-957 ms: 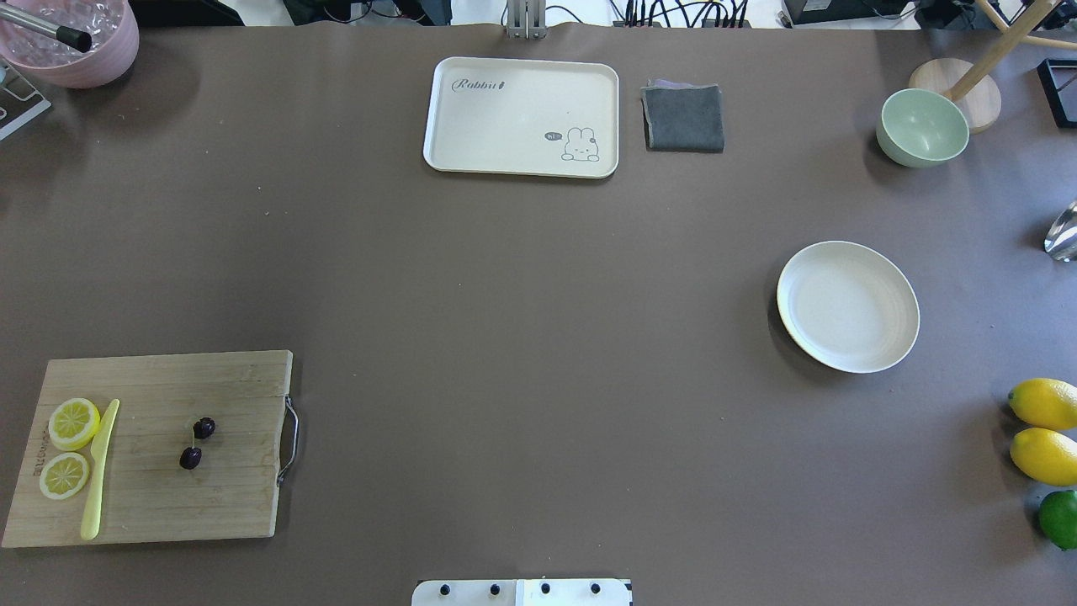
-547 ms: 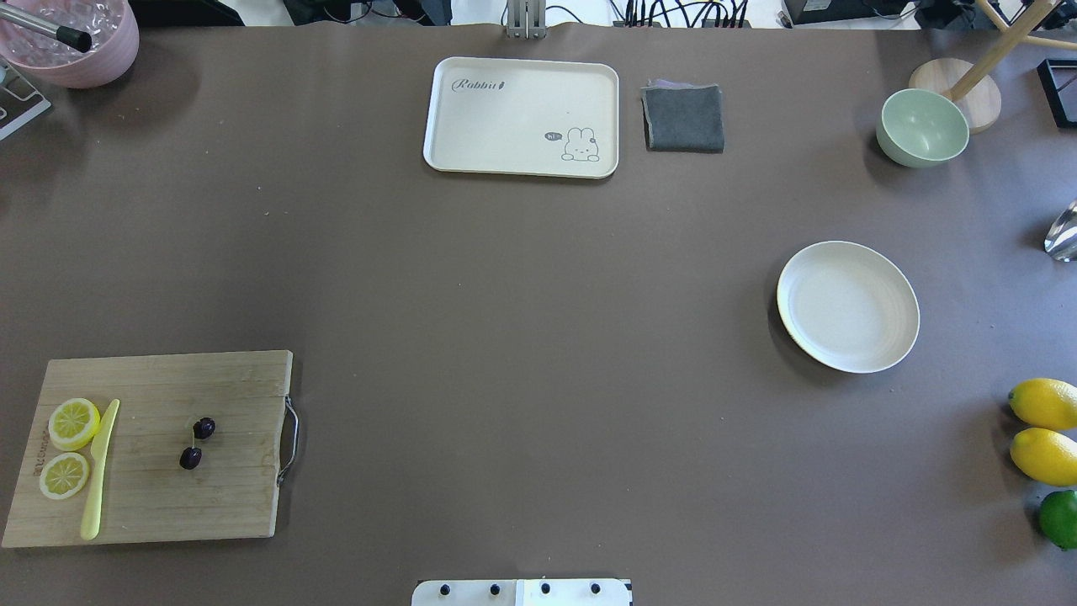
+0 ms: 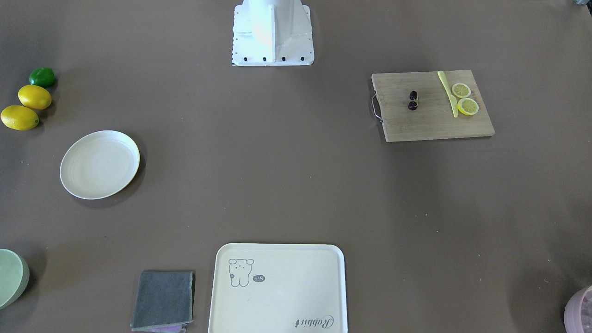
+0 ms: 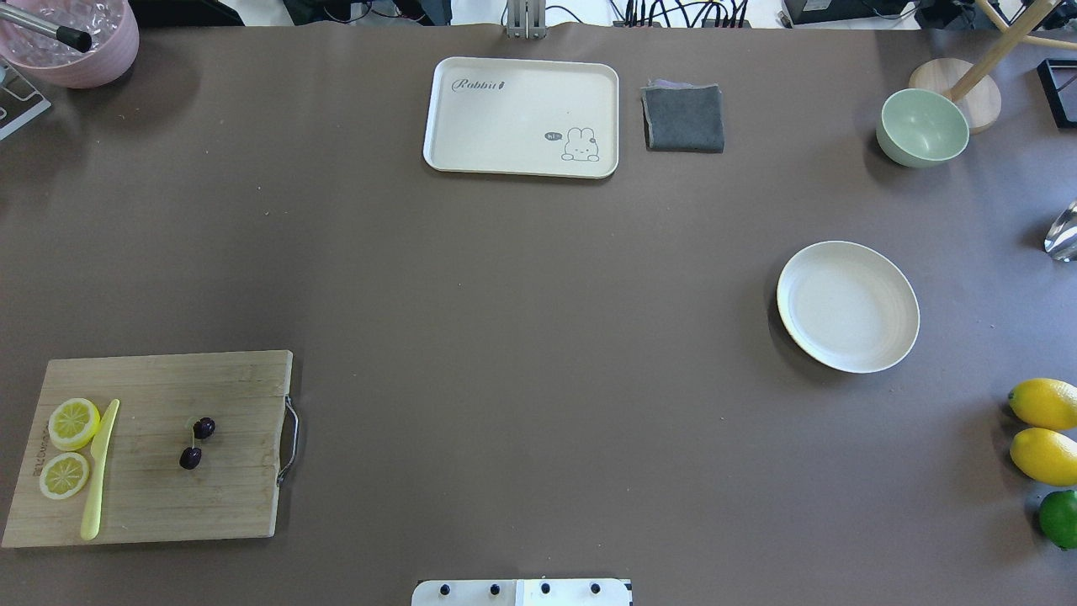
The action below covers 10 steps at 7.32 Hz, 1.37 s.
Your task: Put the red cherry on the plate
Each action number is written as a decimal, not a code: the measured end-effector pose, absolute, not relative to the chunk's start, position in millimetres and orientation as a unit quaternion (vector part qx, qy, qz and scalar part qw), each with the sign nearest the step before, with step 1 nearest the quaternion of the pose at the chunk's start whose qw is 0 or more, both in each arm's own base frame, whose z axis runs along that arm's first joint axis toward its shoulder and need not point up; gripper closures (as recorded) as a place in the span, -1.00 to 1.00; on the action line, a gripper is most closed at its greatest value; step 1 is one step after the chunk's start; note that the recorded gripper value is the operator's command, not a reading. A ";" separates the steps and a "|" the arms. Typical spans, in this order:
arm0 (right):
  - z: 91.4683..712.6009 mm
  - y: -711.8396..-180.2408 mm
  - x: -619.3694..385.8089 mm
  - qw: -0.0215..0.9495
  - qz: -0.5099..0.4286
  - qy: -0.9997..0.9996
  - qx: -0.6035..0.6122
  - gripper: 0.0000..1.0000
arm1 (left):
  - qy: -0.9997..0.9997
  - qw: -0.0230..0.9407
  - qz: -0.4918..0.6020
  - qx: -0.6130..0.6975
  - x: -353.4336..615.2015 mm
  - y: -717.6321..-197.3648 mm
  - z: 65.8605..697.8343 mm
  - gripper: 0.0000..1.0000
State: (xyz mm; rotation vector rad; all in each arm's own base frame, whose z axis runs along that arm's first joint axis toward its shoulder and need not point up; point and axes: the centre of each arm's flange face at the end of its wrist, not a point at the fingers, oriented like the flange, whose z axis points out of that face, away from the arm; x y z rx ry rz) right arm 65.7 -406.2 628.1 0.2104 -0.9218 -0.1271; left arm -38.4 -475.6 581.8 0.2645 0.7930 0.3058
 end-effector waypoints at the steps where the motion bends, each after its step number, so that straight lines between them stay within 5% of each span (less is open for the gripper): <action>1: 627.5 -406.5 65.6 0.887 -0.057 -0.446 0.100 -1.00 | 0.385 0.901 0.150 0.129 -37.2 -475.5 580.5 -0.95; 10: 653.2 -417.3 43.9 0.863 -0.121 -0.461 0.170 -1.00 | 0.438 0.883 0.106 0.130 29.5 -481.3 546.0 -0.94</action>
